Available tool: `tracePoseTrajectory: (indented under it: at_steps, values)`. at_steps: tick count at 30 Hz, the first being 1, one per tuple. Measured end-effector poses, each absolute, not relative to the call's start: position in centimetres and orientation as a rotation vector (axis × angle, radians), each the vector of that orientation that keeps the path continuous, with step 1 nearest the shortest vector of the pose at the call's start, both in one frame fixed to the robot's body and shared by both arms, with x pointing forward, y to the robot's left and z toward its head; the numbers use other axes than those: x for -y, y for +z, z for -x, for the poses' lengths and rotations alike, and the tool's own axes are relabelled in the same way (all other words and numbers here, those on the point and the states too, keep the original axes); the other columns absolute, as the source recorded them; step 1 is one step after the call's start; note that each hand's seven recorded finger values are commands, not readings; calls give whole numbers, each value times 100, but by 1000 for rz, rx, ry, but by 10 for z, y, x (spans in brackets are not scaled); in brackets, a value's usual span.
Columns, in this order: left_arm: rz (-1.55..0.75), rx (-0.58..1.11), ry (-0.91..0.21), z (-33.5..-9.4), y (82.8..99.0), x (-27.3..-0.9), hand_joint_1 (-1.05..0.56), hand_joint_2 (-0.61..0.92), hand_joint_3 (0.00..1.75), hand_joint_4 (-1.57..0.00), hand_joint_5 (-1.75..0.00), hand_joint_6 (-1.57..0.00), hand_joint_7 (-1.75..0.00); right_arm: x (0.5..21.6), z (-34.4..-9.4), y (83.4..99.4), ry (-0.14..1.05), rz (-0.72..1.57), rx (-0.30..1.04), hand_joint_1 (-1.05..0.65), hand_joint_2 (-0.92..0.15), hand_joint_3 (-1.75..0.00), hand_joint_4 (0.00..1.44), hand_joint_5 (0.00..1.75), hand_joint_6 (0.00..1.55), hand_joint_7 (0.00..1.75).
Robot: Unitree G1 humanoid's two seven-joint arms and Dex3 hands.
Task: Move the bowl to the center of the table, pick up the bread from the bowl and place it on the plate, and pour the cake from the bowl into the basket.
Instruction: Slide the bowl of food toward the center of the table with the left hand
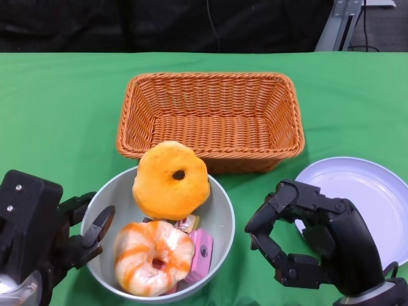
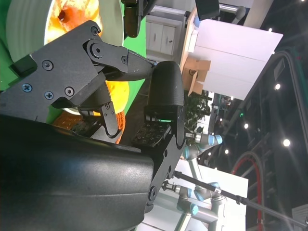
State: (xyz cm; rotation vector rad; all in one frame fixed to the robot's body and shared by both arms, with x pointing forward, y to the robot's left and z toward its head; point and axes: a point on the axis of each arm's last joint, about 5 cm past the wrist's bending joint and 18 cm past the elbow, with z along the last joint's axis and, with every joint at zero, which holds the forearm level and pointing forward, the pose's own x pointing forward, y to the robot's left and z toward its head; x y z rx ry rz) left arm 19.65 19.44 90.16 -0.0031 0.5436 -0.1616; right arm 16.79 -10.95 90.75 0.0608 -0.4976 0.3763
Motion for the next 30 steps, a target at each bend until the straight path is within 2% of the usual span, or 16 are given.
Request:
tracePoseTrajectory:
  at_steps: [8,21,30]
  values:
    - [6,-524,-181,-196,901,-190,-81,92,61,-13,0,-7,0,110,-168,907,376,-61,494,-35,-56,-82,79,151,76,123]
    - [15,-509,-202,-193,897,-186,-81,92,60,-14,-1,-10,-1,110,-168,908,380,-62,495,-34,-53,-87,81,149,77,124]
    - [9,-495,-226,-193,897,-182,-82,92,61,-15,-1,-10,-1,111,-168,910,370,-56,502,-31,-57,-82,79,151,77,123]
